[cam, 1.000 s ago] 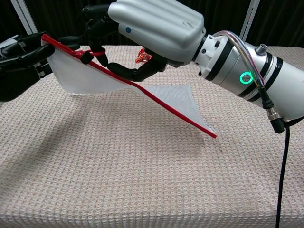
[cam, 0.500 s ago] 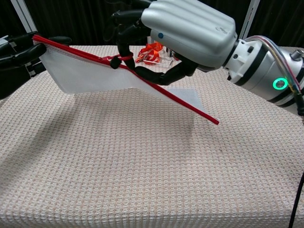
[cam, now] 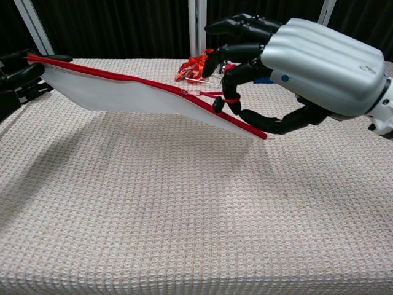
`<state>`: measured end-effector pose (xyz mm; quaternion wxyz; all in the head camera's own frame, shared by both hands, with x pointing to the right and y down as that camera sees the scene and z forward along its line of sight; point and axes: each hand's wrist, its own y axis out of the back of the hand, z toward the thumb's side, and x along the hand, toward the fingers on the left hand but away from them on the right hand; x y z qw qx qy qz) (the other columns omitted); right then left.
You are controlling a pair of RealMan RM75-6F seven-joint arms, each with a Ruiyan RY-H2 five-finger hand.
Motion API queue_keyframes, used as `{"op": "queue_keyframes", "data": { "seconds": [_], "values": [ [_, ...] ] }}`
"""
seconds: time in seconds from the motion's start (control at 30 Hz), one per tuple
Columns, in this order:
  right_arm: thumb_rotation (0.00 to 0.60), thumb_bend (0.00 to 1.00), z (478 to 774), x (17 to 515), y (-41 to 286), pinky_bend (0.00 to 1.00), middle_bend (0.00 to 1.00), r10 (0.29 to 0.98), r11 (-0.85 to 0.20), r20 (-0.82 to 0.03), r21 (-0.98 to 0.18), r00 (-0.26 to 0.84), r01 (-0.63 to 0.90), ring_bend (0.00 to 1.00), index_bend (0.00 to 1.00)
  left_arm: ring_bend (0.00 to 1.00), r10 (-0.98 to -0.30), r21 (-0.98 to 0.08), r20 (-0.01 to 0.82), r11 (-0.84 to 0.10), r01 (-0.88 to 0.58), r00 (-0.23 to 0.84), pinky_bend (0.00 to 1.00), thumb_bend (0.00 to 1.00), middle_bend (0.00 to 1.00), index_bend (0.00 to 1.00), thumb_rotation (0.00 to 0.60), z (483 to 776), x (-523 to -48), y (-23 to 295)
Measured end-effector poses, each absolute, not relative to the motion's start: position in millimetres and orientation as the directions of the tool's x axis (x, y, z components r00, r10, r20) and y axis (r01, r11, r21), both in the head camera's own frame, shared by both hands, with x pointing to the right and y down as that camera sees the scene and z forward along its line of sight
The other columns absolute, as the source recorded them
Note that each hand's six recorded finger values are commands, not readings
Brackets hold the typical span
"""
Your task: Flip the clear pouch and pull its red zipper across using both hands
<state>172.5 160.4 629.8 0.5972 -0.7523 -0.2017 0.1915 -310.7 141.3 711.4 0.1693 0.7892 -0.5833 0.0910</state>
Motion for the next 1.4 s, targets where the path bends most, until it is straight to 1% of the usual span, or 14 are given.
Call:
{"op": "queue_keyframes", "data": {
  "seconds": [0.47, 0.63, 0.7, 0.73, 0.77, 0.83, 0.87, 0.93, 0.97, 1.0, 1.1, 1.23, 1.33, 1.4],
  "values": [
    [0.6, 0.47, 639, 207, 182, 0.0, 0.23, 0.56, -0.244, -0.125, -0.97, 0.819, 0.019, 0.0, 0.91, 0.11, -0.89, 0.131, 0.397, -0.186, -0.974, 0.224, 0.14, 0.49, 0.27, 0.73, 0.6, 728, -327, 138],
    [0.6, 0.47, 643, 217, 186, 0.0, 0.23, 0.574, -0.26, -0.144, -0.966, 0.806, 0.013, 0.0, 0.9, 0.11, -0.886, 0.119, 0.413, -0.178, -0.977, 0.212, 0.14, 0.49, 0.27, 0.73, 0.6, 733, -329, 137],
    [0.6, 0.45, 644, 218, 185, 0.0, 0.22, 0.577, -0.262, -0.147, -0.965, 0.803, 0.011, 0.0, 0.89, 0.11, -0.885, 0.112, 0.414, -0.181, -0.977, 0.212, 0.14, 0.49, 0.27, 0.72, 0.6, 734, -329, 138],
    [0.6, 0.42, 645, 219, 185, 0.0, 0.21, 0.578, -0.264, -0.151, -0.964, 0.802, 0.009, 0.0, 0.85, 0.11, -0.885, 0.105, 0.415, -0.185, -0.977, 0.212, 0.14, 0.49, 0.26, 0.7, 0.6, 734, -329, 138],
    [0.6, 0.39, 646, 219, 184, 0.0, 0.19, 0.58, -0.267, -0.156, -0.964, 0.8, 0.006, 0.0, 0.78, 0.11, -0.884, 0.095, 0.416, -0.191, -0.977, 0.213, 0.14, 0.49, 0.26, 0.66, 0.6, 735, -329, 138],
    [0.6, 0.27, 648, 219, 183, 0.0, 0.13, 0.585, -0.277, -0.174, -0.961, 0.792, -0.007, 0.0, 0.54, 0.11, -0.881, 0.053, 0.42, -0.215, -0.975, 0.217, 0.14, 0.45, 0.24, 0.54, 0.6, 736, -329, 139],
    [0.6, 0.21, 649, 219, 182, 0.0, 0.09, 0.588, -0.282, -0.186, -0.959, 0.787, -0.016, 0.0, 0.38, 0.11, -0.879, 0.026, 0.423, -0.232, -0.972, 0.221, 0.14, 0.4, 0.21, 0.44, 0.6, 736, -329, 139],
    [0.6, 0.11, 653, 220, 180, 0.0, 0.02, 0.595, -0.296, -0.222, -0.954, 0.773, -0.045, 0.0, 0.1, 0.11, -0.872, -0.057, 0.432, -0.281, -0.958, 0.23, 0.14, 0.34, 0.18, 0.32, 0.6, 737, -329, 140],
    [0.6, 0.07, 654, 220, 179, 0.0, 0.0, 0.599, -0.303, -0.24, -0.951, 0.764, -0.062, 0.0, 0.03, 0.11, -0.869, -0.1, 0.436, -0.305, -0.947, 0.234, 0.14, 0.3, 0.16, 0.25, 0.6, 737, -329, 141],
    [0.6, 0.05, 656, 221, 177, 0.0, 0.0, 0.605, -0.308, -0.259, -0.948, 0.753, -0.078, 0.0, 0.0, 0.11, -0.866, -0.147, 0.441, -0.331, -0.932, 0.238, 0.14, 0.26, 0.15, 0.21, 0.6, 737, -329, 141],
    [0.6, 0.03, 658, 227, 169, 0.0, 0.0, 0.637, -0.331, -0.321, -0.935, 0.701, -0.127, 0.0, 0.0, 0.11, -0.856, -0.322, 0.455, -0.415, -0.851, 0.245, 0.14, 0.2, 0.14, 0.15, 0.6, 735, -331, 142],
    [0.6, 0.03, 658, 245, 156, 0.0, 0.0, 0.69, -0.379, -0.403, -0.909, 0.601, -0.174, 0.0, 0.0, 0.11, -0.849, -0.57, 0.475, -0.497, -0.654, 0.232, 0.14, 0.18, 0.14, 0.14, 0.6, 727, -337, 144],
    [0.6, 0.03, 653, 265, 146, 0.0, 0.0, 0.729, -0.421, -0.45, -0.889, 0.517, -0.18, 0.0, 0.0, 0.11, -0.844, -0.703, 0.495, -0.528, -0.477, 0.205, 0.14, 0.17, 0.14, 0.14, 0.6, 717, -345, 145],
    [0.6, 0.04, 648, 280, 139, 0.0, 0.0, 0.752, -0.441, -0.468, -0.881, 0.464, -0.174, 0.0, 0.0, 0.11, -0.842, -0.755, 0.508, -0.536, -0.377, 0.179, 0.14, 0.17, 0.14, 0.15, 0.6, 708, -351, 146]
  ]
}}
